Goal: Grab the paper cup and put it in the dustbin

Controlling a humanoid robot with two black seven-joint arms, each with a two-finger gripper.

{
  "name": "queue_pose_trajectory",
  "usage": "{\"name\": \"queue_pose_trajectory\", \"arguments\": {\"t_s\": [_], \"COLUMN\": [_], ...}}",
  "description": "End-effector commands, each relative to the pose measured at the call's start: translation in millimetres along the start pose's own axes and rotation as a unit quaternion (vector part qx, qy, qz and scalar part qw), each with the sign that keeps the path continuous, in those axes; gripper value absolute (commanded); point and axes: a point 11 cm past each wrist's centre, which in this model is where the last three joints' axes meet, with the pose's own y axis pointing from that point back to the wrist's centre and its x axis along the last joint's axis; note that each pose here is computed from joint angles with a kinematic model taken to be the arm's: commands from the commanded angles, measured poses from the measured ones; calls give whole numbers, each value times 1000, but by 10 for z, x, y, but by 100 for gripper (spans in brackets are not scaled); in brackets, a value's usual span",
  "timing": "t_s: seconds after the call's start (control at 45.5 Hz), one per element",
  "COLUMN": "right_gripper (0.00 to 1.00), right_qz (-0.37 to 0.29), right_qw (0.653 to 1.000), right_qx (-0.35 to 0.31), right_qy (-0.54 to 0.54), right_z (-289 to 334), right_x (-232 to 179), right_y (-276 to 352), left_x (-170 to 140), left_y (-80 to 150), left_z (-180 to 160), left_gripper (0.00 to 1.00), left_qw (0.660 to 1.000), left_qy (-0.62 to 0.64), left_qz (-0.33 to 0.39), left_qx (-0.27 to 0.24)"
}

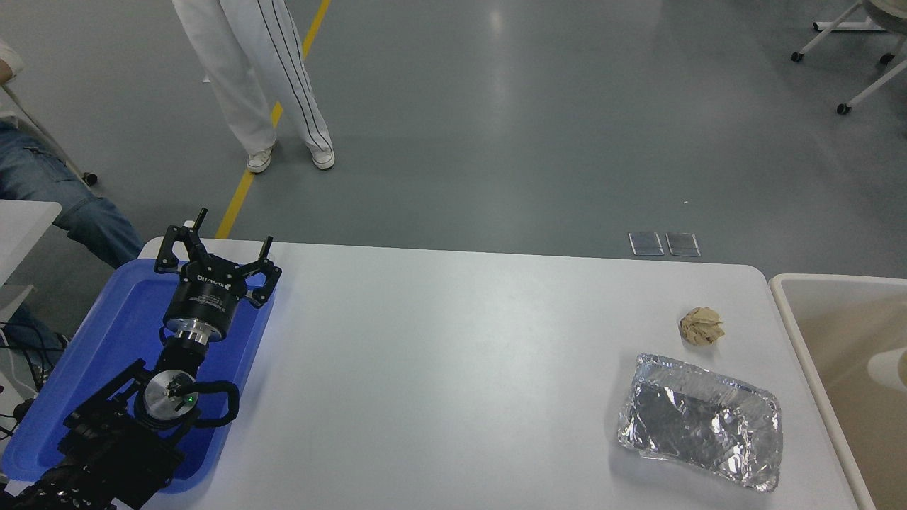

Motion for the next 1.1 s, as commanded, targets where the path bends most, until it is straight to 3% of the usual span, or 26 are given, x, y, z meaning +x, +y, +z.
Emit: {"name": "queue_pose_trajectory", "arguments": {"t_s": [0.0,0.264,0.857,0.879,0.967,1.077], "right_gripper": [0,0,0,4,53,84], "right_qz": [85,98,96,96,106,130], "right_qw": [996,987,984,984,983,980], "right_qx": [-13,-118,-133,-133,-133,-133], "right_qy": [-5,-55,-77,-77,-75,-67], "right_z": [54,252,260,260,260,245], "right_x": [-176,-267,-356,-356,-308,-281], "right_y": [-123,-147,-178,-178,-167,-169], "left_x": [3,-2,0,-1,-2,-1], "left_y": [1,0,0,0,0,0], "left_z": [1,0,0,0,0,0], "left_gripper": [100,100,100,100,100,100], "left_qw": [1000,1000,1000,1000,1000,1000], "left_qy": [0,0,0,0,0,0], "left_qz": [0,0,0,0,0,0], "left_qx": [0,0,0,0,0,0]}}
